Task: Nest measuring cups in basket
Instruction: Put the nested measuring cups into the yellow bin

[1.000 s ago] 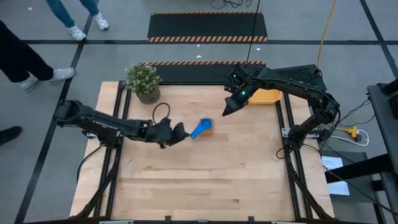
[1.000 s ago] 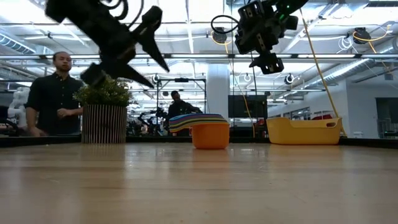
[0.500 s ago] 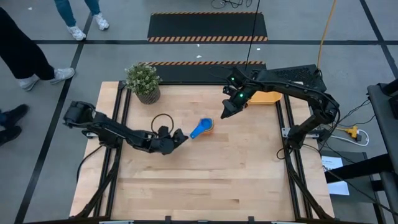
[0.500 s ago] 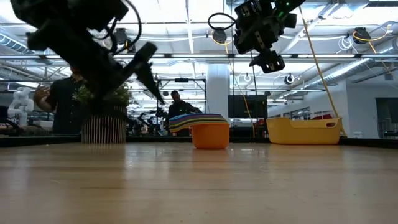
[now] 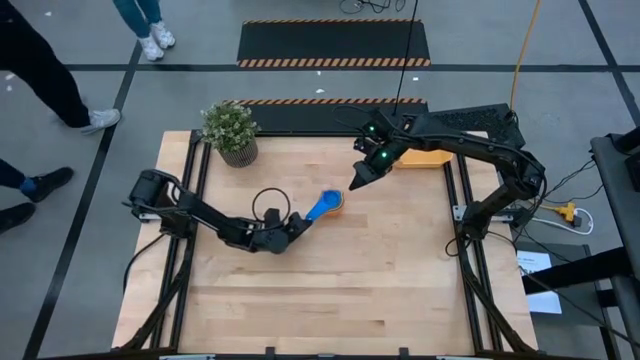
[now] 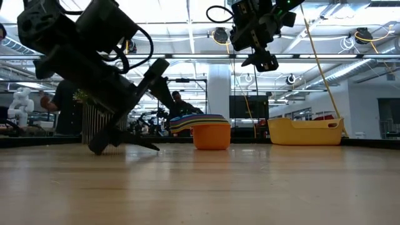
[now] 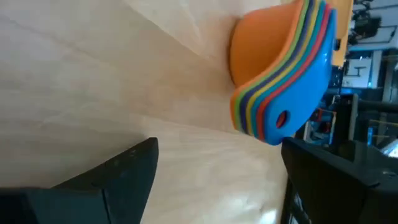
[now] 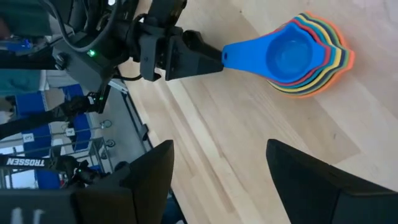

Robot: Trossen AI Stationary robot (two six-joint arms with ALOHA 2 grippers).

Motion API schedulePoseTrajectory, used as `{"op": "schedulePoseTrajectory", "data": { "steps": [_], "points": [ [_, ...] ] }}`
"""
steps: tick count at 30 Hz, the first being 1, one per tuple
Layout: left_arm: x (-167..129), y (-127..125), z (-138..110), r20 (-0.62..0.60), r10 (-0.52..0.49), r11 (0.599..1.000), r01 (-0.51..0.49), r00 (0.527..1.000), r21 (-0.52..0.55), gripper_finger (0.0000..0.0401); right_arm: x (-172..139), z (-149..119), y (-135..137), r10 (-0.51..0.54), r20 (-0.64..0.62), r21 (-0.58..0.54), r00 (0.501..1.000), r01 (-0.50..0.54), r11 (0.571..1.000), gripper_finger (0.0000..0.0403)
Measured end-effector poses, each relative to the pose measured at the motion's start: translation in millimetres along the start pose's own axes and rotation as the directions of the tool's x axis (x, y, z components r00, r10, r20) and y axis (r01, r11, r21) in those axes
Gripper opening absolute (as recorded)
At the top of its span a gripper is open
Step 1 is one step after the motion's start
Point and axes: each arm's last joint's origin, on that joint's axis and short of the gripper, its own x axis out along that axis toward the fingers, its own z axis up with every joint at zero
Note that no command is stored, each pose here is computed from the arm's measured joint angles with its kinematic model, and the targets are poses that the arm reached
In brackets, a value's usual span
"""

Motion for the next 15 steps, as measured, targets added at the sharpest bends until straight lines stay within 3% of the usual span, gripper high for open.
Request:
{"op": "schedulePoseTrajectory", "data": {
  "steps": [15],
  "points": [
    [4.4,-5.6,3.7,0.084,-0.086,0.995,0.090,0.993,-0.041,0.0342,-0.3,-5.6,-3.0,-0.017,-0.051,-0.046,0.999,0.014,0.999,0.0249]
  ]
}}
